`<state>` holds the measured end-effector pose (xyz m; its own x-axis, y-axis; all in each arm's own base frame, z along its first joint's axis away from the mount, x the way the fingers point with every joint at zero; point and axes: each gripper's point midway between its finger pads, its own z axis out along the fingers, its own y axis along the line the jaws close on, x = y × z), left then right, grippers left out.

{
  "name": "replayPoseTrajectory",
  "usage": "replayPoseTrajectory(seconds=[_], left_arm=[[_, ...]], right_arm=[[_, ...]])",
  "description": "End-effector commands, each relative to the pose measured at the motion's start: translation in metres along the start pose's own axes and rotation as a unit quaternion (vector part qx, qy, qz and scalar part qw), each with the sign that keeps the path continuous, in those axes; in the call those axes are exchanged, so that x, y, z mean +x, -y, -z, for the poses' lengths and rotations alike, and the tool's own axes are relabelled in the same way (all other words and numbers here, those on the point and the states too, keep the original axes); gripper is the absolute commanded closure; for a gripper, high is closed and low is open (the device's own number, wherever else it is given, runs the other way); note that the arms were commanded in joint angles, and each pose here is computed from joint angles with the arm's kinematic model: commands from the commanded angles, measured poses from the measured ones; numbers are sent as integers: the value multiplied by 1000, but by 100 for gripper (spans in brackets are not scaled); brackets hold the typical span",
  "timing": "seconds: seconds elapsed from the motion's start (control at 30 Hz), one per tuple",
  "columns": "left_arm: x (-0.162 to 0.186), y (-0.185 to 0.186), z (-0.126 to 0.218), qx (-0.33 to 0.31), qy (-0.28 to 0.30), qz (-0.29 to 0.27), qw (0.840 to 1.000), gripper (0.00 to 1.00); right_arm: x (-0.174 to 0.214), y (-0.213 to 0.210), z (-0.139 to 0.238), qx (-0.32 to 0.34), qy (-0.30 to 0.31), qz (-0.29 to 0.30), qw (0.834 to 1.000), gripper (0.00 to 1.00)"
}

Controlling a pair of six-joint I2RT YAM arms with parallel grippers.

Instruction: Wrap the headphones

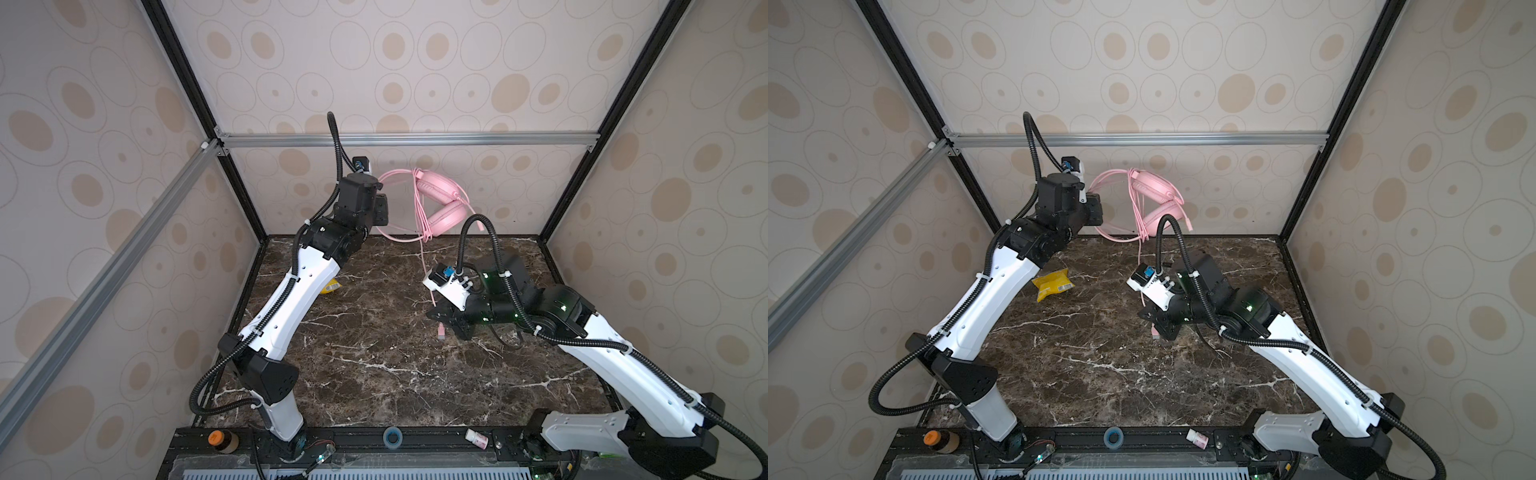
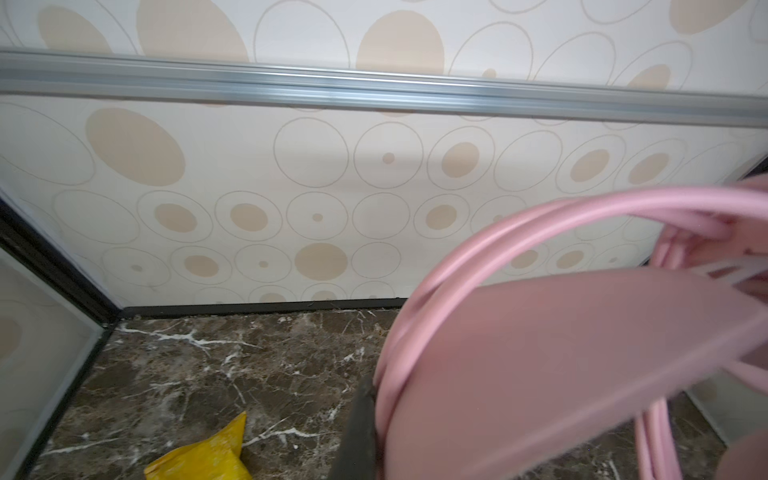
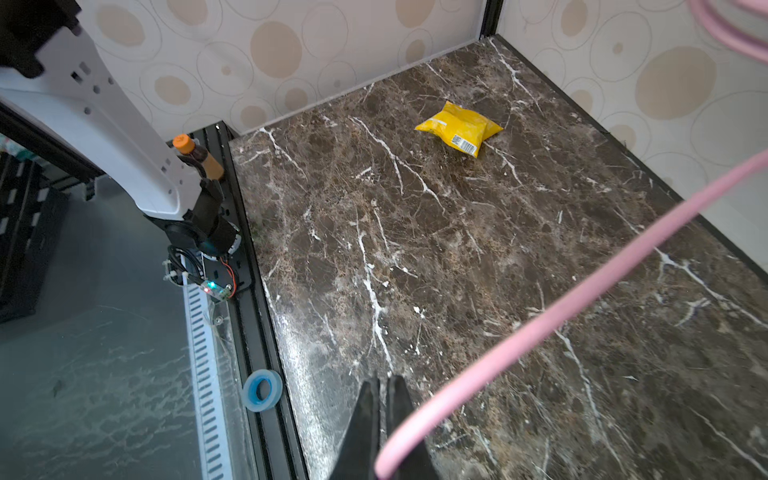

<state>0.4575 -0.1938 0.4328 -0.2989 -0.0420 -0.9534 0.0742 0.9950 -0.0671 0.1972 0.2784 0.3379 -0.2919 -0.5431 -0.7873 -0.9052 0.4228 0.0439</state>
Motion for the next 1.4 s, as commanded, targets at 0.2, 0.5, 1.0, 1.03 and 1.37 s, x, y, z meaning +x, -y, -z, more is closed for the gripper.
replayPoseTrajectory(seconds=[0.2,0.5,1.0,1.03,1.37], left_arm=[[8,-8,22,-51,32,-132,989,100],[42,25,39,65,15,-212,975,100],[94,77,59,245,-54,-225,942,100],[96,78,60,250,-56,-226,940,100],[106,90,71,293,-73,-226,926,100]], right_arm=[[7,10,3,32,-79,14,996,100],[-12,26,8,80,-75,49,993,100],[-63,29,5,86,16,96,992,100],[-63,28,5,83,17,100,991,100],[-68,26,12,90,42,157,983,100]])
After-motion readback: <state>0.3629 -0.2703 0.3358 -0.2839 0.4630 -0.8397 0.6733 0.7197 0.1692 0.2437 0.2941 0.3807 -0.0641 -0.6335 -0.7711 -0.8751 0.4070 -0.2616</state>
